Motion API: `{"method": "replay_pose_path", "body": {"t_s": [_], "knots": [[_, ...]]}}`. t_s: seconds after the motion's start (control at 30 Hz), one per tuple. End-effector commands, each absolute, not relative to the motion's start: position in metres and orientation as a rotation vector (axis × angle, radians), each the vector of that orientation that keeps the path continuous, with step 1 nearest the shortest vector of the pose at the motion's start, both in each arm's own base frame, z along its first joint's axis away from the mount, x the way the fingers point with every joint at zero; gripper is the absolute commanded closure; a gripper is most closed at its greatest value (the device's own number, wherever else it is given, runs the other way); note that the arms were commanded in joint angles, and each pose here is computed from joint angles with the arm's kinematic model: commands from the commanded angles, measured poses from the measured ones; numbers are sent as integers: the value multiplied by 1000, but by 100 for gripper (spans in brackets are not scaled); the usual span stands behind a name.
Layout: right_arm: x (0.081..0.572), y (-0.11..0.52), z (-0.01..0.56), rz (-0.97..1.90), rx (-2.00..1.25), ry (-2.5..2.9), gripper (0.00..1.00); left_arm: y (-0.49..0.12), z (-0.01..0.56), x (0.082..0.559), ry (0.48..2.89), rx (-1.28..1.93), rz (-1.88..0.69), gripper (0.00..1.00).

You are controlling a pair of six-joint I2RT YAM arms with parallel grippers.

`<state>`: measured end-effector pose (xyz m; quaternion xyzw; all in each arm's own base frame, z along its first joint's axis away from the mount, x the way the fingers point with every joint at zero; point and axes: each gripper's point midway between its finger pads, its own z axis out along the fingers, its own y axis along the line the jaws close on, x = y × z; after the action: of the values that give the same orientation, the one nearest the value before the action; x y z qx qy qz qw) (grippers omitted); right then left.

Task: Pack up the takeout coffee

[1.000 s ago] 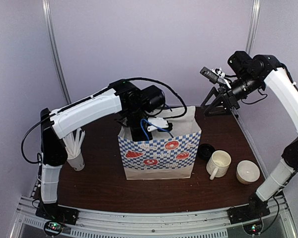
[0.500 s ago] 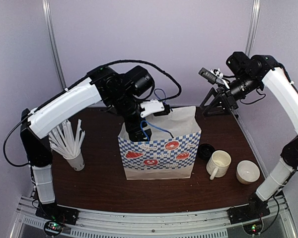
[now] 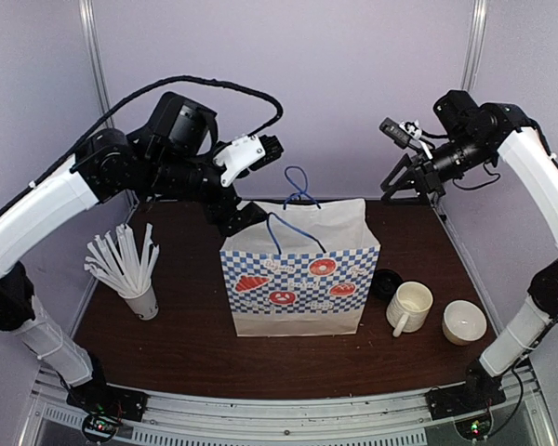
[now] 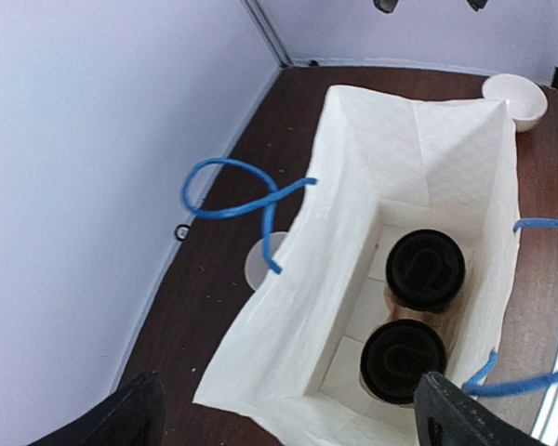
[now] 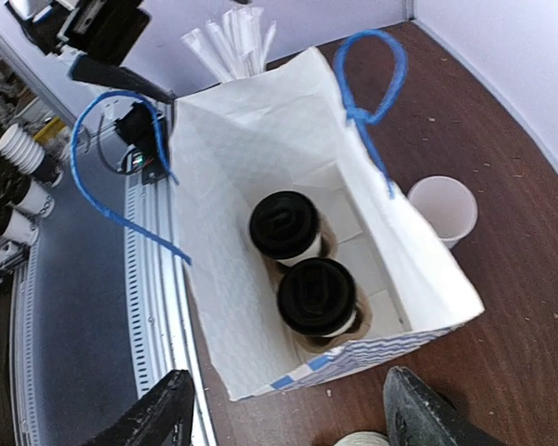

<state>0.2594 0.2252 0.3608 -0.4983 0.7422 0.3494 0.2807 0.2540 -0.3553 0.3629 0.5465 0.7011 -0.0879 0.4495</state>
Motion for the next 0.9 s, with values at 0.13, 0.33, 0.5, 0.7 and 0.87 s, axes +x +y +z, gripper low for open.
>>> {"method": "replay_pose_path", "body": {"t_s": [0.13, 0.33, 0.5, 0.7, 0.87], "knots": [[329, 163, 403, 684, -862, 1954, 26, -273, 429, 295, 1650, 793, -3, 2], [353, 121, 383, 652, -637, 1999, 15, -209, 397, 298, 1848, 613, 147, 11], [355, 118, 364, 658, -637, 2016, 16, -162, 368, 284, 1966, 475, 201, 18], [358, 123, 352, 707, -658, 2033, 17, -109, 324, 289, 2159, 333, 276, 30], [357, 126, 347, 746, -667, 2034, 18, -100, 280, 312, 2351, 282, 148, 38]]}}
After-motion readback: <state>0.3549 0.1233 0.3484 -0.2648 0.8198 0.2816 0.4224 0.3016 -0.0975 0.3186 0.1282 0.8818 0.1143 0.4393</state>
